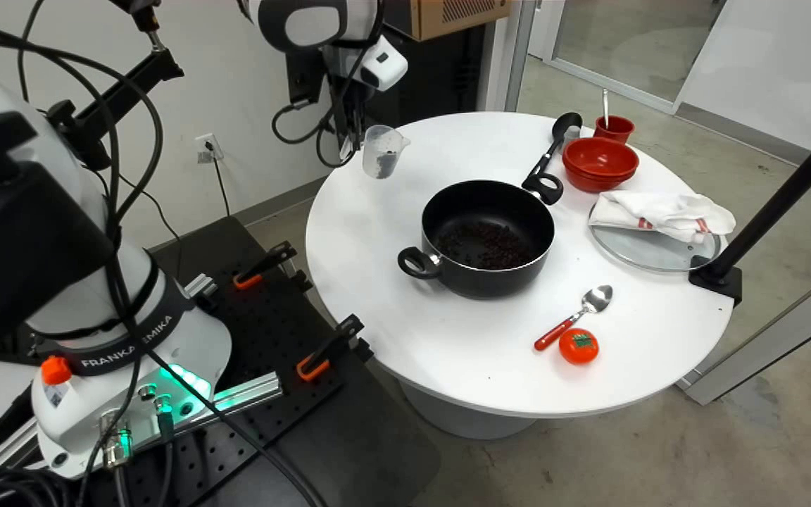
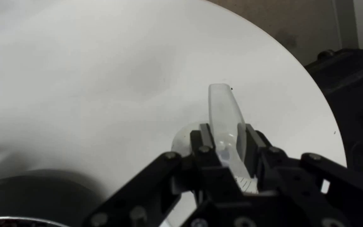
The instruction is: Pour some of the contents of the jug in the pot
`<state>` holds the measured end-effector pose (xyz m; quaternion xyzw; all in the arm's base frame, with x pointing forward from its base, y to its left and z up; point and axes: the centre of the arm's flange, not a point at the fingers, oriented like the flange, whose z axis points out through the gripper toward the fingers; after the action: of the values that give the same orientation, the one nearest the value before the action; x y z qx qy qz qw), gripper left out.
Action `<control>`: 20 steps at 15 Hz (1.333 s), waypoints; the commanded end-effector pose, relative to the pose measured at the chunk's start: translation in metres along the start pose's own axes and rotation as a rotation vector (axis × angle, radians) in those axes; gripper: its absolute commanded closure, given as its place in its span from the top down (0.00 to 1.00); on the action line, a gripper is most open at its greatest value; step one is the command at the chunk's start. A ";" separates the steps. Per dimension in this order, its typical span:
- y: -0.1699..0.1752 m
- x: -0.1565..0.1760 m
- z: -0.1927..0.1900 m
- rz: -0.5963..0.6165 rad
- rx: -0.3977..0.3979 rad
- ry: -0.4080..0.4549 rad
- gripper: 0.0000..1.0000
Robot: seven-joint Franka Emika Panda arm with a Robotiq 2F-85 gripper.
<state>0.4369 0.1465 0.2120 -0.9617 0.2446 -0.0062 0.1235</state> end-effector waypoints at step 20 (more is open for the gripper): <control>0.065 -0.001 0.080 -0.313 -0.094 0.301 0.07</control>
<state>0.4110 0.1085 0.1250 -0.9823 0.1104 -0.1455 0.0420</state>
